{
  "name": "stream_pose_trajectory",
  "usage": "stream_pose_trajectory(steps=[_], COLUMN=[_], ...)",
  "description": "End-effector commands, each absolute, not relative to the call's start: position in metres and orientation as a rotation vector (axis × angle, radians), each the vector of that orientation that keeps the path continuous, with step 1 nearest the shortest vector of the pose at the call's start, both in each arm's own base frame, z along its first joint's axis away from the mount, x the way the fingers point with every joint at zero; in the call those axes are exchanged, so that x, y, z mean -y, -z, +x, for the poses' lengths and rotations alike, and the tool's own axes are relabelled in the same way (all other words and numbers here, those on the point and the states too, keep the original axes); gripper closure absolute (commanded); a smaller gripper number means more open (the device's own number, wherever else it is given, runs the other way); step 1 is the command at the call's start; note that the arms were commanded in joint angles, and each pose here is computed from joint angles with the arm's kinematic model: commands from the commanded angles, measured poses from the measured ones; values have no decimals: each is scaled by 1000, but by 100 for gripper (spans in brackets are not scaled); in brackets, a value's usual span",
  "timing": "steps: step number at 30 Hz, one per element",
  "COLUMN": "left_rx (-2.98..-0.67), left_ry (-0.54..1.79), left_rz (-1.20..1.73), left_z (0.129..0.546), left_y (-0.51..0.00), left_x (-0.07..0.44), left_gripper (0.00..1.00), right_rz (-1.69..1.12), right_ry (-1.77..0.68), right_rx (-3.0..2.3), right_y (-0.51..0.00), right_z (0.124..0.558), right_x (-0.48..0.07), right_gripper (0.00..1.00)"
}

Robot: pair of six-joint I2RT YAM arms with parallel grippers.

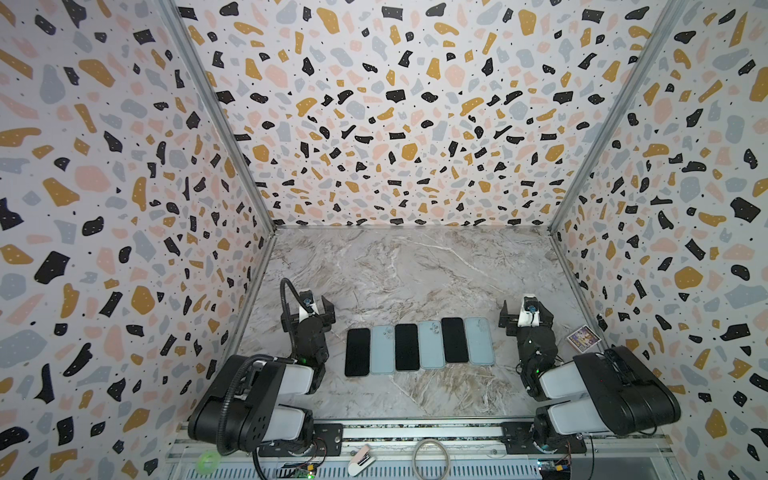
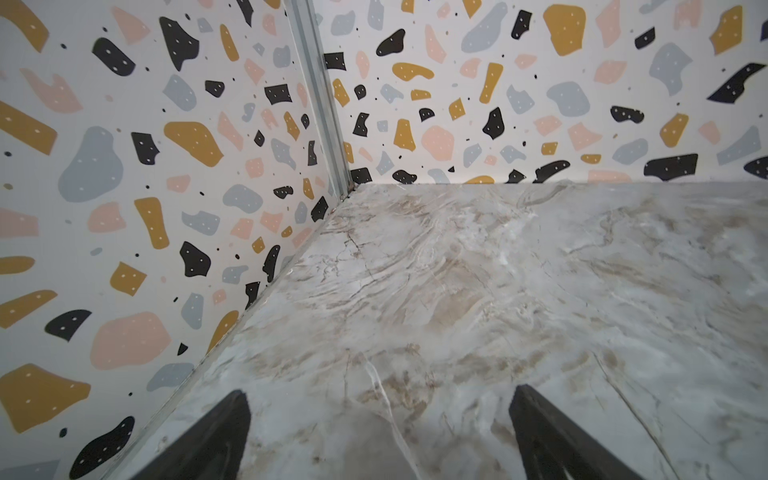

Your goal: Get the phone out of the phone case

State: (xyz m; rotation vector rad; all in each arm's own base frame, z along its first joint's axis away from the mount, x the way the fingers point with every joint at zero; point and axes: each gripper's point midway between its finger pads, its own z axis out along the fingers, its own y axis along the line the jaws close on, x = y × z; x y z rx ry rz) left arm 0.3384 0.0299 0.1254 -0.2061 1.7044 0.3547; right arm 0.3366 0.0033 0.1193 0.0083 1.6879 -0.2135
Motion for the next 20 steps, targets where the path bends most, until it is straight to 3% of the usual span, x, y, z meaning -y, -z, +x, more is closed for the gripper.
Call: stream_pose_trajectory(steps=[1,20], left_rx=[-1679,-1669], left_ry=[-266,-260], left_rz=[-198,-203], left_z=[348,347], left_y=[-133,-136], left_x=[-25,-26], left_gripper=[1,1], right_rz=[95,79], right_ry=[119,135], right_rx=[-1658,-1697], right_y=[-133,-126], right_z=[359,362], right_x=[9,6], right_gripper=[1,1])
